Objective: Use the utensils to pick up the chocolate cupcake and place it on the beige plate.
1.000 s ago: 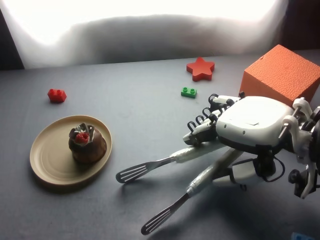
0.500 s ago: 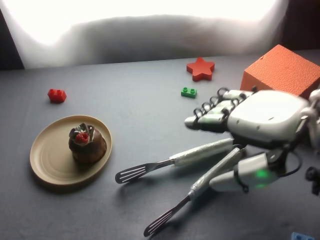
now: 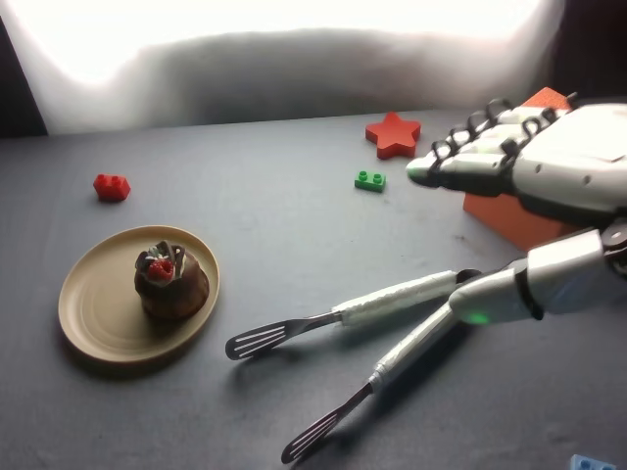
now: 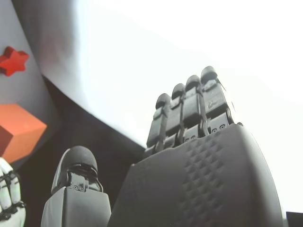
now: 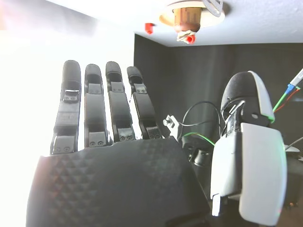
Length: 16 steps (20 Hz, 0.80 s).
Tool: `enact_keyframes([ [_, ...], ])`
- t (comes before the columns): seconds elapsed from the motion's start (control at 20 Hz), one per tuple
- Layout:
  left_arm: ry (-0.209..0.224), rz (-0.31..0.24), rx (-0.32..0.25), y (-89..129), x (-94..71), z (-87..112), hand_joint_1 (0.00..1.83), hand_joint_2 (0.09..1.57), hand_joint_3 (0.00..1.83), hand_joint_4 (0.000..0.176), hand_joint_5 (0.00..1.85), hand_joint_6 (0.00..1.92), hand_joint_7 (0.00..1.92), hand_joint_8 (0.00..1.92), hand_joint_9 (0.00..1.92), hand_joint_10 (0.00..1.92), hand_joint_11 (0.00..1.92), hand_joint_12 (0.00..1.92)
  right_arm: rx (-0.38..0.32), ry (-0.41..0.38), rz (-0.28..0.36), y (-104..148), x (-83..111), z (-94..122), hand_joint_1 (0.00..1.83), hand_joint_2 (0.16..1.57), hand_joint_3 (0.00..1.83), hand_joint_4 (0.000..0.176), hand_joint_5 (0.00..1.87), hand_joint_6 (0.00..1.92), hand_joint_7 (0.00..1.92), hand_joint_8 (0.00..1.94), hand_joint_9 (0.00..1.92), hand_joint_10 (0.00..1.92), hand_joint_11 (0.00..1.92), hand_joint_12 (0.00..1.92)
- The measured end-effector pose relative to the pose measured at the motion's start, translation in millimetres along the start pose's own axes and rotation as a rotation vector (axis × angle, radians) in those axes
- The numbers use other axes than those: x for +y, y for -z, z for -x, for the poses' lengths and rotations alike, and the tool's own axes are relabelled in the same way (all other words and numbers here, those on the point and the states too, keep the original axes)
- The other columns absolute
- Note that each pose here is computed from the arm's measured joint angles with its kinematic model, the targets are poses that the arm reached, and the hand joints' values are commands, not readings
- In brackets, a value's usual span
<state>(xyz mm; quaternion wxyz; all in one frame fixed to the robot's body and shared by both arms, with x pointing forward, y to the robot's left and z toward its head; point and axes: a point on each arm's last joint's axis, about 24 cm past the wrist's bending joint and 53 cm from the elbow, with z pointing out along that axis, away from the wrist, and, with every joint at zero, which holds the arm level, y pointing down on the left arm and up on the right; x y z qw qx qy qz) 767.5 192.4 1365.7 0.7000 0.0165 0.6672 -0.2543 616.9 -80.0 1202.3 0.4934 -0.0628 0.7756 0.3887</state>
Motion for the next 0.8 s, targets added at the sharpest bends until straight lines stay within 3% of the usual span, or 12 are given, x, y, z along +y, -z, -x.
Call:
enact_keyframes([
  [0.2, 0.000, -0.001, 0.004, 0, -0.6, -2.1, 0.00, 1.14, 0.00, 0.000, 0.05, 0.01, 0.00, 0.00, 0.00, 0.00, 0.00, 0.00, -0.012, 0.006, -0.001, 8, 4.1, 11, 0.17, 1.03, 0.01, 0.000, 0.10, 0.00, 0.10, 0.00, 0.08, 0.00, 0.00, 0.13],
  [0.3, 0.000, 0.002, 0.004, 0, 0.2, -2.0, 0.00, 1.14, 0.00, 0.000, 0.04, 0.00, 0.00, 0.00, 0.00, 0.00, 0.00, 0.00, -0.023, 0.017, -0.006, 14, 3.4, 16, 0.18, 1.06, 0.00, 0.000, 0.11, 0.00, 0.12, 0.00, 0.11, 0.00, 0.00, 0.20],
  [0.4, 0.006, 0.006, 0.004, 1, 1.6, -1.8, 0.00, 1.14, 0.00, 0.000, 0.04, 0.00, 0.00, 0.00, 0.00, 0.00, 0.00, 0.00, -0.030, 0.037, -0.013, 17, 1.4, 21, 0.20, 1.06, 0.00, 0.000, 0.13, 0.01, 0.14, 0.00, 0.12, 0.00, 0.00, 0.16],
  [0.45, 0.008, 0.006, 0.004, 1, 1.8, -1.8, 0.00, 1.14, 0.00, 0.000, 0.05, 0.00, 0.01, 0.00, 0.01, 0.00, 0.01, 0.00, -0.042, 0.039, -0.012, 18, 1.5, 25, 0.26, 1.05, 0.00, 0.000, 0.19, 0.00, 0.20, 0.00, 0.18, 0.00, 0.00, 0.39],
  [0.5, 0.008, 0.006, 0.004, 0, 1.5, -1.8, 0.00, 1.14, 0.00, 0.000, 0.05, 0.00, 0.01, 0.00, 0.01, 0.00, 0.01, 0.00, -0.047, 0.046, -0.012, 18, 1.3, 27, 0.26, 1.05, 0.00, 0.000, 0.19, 0.00, 0.20, 0.00, 0.18, 0.00, 0.00, 0.39],
  [0.55, 0.008, 0.005, 0.004, 0, 1.0, -2.0, 0.00, 1.14, 0.00, 0.000, 0.04, 0.00, 0.01, 0.00, 0.00, 0.00, 0.00, 0.00, -0.046, 0.067, -0.013, 18, 1.2, 27, 0.25, 1.06, 0.00, 0.000, 0.20, 0.00, 0.21, 0.00, 0.19, 0.00, 0.00, 0.62],
  [0.6, 0.008, 0.006, 0.004, 1, 1.5, -1.9, 0.00, 1.14, 0.00, 0.000, 0.04, 0.00, 0.01, 0.00, 0.00, 0.00, 0.00, 0.00, -0.040, 0.065, -0.015, 18, 0.6, 25, 0.25, 1.06, 0.00, 0.000, 0.20, 0.00, 0.21, 0.00, 0.19, 0.00, 0.00, 0.62],
  [0.7, 0.007, 0.010, 0.004, 1, 2.6, -2.0, 0.00, 1.13, 0.00, 0.000, 0.09, 0.02, 0.05, 0.01, 0.03, 0.01, 0.02, 0.01, -0.038, 0.071, -0.016, 18, 0.4, 25, 0.26, 1.08, 0.00, 0.000, 0.18, 0.00, 0.21, 0.00, 0.21, 0.01, 0.00, 0.83],
  [0.8, 0.007, 0.011, 0.004, 1, 2.6, -2.0, 0.00, 1.13, 0.00, 0.000, 0.08, 0.01, 0.05, 0.01, 0.04, 0.01, 0.03, 0.02, -0.050, 0.090, -0.012, 19, 2.4, 29, 0.25, 1.08, 0.00, 0.000, 0.19, 0.01, 0.22, 0.00, 0.22, 0.01, 0.00, 0.85],
])
